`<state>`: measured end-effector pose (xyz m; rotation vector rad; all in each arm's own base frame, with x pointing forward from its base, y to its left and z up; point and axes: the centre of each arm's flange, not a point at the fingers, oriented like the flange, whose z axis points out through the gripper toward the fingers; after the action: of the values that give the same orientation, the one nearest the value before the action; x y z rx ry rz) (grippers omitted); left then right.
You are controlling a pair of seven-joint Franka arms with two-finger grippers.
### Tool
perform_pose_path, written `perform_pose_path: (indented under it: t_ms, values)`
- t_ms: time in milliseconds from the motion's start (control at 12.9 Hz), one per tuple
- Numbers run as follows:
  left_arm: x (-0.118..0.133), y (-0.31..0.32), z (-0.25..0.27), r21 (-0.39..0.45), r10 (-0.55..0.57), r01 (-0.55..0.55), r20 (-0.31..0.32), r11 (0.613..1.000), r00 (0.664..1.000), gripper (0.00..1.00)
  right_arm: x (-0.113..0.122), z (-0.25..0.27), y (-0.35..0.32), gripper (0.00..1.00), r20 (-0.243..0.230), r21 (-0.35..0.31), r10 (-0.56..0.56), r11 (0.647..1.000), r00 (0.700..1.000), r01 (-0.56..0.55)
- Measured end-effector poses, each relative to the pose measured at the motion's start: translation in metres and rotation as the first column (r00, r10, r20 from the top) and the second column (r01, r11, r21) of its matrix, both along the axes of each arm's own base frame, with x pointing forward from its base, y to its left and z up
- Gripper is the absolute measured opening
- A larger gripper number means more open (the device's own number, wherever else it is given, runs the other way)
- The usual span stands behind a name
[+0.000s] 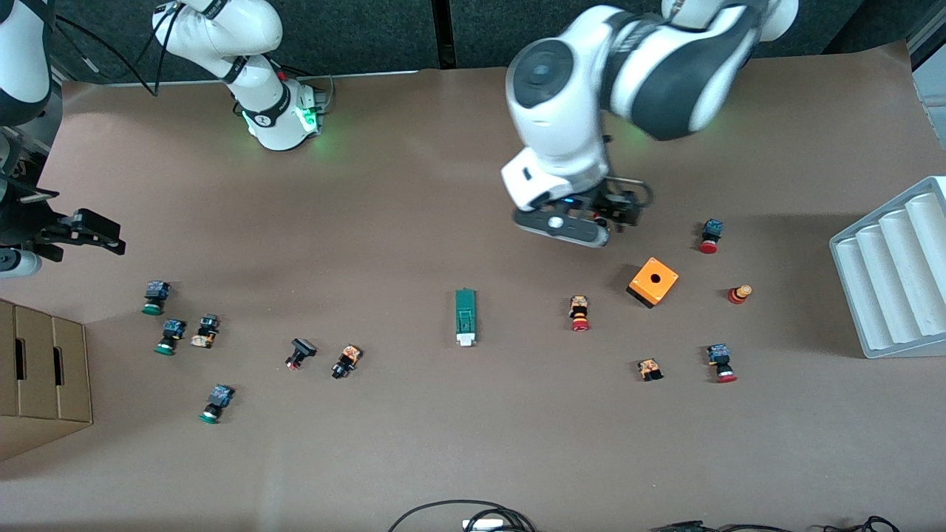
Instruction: Close load switch with both arms
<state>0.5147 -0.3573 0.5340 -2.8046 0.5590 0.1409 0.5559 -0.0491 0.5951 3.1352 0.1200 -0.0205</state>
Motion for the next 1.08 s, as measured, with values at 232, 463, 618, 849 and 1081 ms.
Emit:
perform_pose_path:
  t_ms: [232,463,618,849,1081]
  values:
    - [0.038,0.061,0.012,-0.091,0.111,-0.115,-0.045,0.989,0.993,1.0,0.001,0.001,0.007,1.0,0.003,0.0,0.012,1.0,1.0,-0.012]
    - [0.06,0.105,0.019,-0.115,0.174,-0.179,-0.05,0.977,0.984,1.0,0.001,0.002,0.008,1.0,0.004,0.0,0.014,1.0,1.0,-0.014]
    - [0.067,0.127,0.033,-0.156,0.193,-0.199,-0.053,0.968,0.98,1.0,0.001,0.002,0.008,1.0,0.004,0.0,0.014,1.0,1.0,-0.014]
    - [0.072,0.19,0.05,-0.237,0.246,-0.252,-0.057,0.938,0.968,1.0,0.002,0.001,0.009,1.0,0.008,-0.001,0.016,1.0,1.0,-0.016]
    - [0.069,0.259,0.042,-0.252,0.275,-0.267,-0.003,0.93,0.962,1.0,0.007,-0.002,0.013,1.0,0.018,-0.002,0.024,1.0,1.0,-0.024]
